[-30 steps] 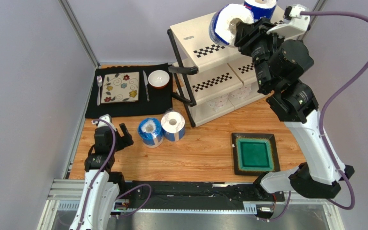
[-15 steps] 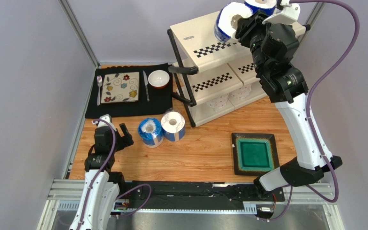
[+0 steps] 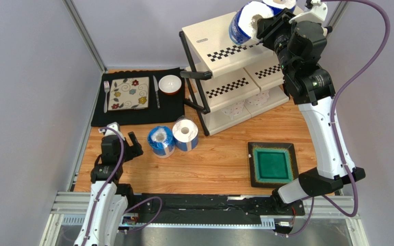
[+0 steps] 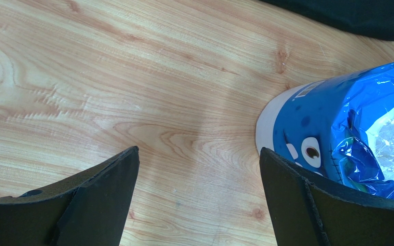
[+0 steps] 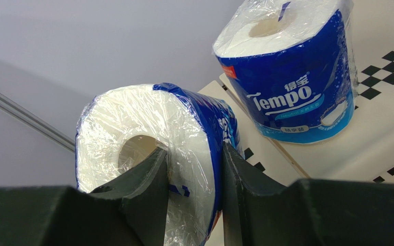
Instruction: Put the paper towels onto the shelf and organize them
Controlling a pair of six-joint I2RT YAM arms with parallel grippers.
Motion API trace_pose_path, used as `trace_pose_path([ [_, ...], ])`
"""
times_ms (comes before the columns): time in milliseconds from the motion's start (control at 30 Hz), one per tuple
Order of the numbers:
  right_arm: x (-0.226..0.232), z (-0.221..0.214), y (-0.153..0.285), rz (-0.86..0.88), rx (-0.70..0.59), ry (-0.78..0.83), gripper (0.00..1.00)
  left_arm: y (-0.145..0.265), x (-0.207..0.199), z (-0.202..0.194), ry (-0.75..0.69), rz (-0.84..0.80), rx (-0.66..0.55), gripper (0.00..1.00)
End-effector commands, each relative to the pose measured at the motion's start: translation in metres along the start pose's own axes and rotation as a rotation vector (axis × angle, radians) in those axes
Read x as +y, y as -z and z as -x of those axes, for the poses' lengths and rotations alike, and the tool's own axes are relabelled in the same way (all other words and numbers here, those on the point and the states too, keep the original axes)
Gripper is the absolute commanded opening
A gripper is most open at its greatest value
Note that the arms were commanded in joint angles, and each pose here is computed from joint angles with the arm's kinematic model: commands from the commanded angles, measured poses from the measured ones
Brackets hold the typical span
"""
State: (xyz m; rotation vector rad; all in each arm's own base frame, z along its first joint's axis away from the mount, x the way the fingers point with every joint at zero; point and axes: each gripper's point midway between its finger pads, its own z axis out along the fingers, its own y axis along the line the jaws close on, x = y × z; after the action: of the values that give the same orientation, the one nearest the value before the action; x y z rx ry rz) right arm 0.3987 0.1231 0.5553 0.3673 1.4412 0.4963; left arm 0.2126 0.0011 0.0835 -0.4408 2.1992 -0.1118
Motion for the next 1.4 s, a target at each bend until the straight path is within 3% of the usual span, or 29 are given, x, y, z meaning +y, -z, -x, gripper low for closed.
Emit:
trace_pose_path([
  [0,0.012,0.020,0.002,0.059,-0.046,-0.067,0.20,-0.001,-0.005,0.006,-0.009,-0.024,-0.018,0.95],
  [900,0.000,0.011,0.000,0.041,-0.012,-0.067,0.27,-0.001,-0.006,0.005,-0.010,-0.031,-0.011,0.95],
  [1200,-0.002,0.011,-0.002,0.036,-0.016,-0.064,0.41,-0.001,-0.006,0.004,-0.010,-0.031,-0.009,0.95],
  [1367,-0.001,0.016,-0.001,0.035,-0.028,-0.065,0.55,-0.001,-0.006,0.004,-0.010,-0.031,-0.009,0.95],
])
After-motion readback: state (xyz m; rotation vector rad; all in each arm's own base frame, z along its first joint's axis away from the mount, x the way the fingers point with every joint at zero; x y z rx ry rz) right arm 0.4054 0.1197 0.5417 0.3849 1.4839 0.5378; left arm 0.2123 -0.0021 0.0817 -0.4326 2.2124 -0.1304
